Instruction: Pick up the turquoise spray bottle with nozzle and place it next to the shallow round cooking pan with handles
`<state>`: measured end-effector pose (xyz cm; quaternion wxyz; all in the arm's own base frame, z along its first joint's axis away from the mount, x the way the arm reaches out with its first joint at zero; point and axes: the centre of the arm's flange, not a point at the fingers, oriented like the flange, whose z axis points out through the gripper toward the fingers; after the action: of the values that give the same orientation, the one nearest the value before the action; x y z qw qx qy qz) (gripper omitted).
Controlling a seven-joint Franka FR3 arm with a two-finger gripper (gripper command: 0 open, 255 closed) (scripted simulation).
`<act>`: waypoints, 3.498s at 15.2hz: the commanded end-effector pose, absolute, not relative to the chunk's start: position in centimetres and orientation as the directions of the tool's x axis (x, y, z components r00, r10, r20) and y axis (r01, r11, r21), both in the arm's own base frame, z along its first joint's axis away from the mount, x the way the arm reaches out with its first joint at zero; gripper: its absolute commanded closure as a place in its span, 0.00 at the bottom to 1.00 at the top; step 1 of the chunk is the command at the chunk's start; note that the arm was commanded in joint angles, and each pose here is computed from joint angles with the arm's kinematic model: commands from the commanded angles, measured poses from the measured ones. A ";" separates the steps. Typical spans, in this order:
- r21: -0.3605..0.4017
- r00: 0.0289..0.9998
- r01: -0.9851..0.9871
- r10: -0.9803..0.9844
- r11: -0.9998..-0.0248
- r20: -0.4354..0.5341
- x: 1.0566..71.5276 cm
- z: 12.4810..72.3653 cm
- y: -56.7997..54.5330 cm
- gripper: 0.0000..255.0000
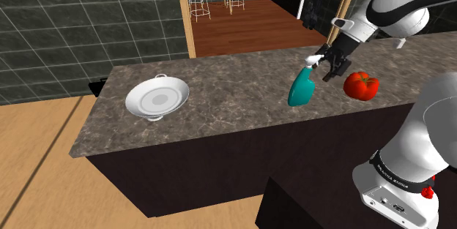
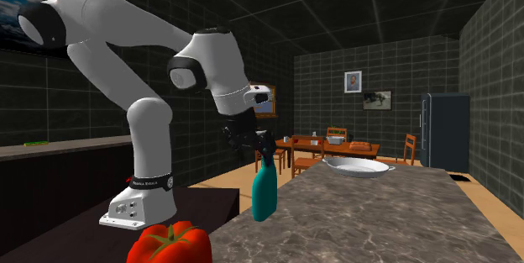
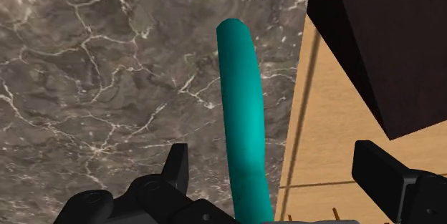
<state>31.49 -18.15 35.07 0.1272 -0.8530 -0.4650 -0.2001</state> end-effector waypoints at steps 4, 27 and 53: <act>-0.008 0.421 0.877 0.761 -0.480 0.493 32.9 32.0 -17.9 0.00; -0.008 0.421 0.877 0.761 -0.480 0.493 33.4 30.4 -16.8 1.00; -0.008 0.421 0.877 0.761 -0.480 0.493 33.4 44.2 -16.8 1.00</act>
<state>33.38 -16.90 43.61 0.1335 -0.8323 -0.4923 -0.2172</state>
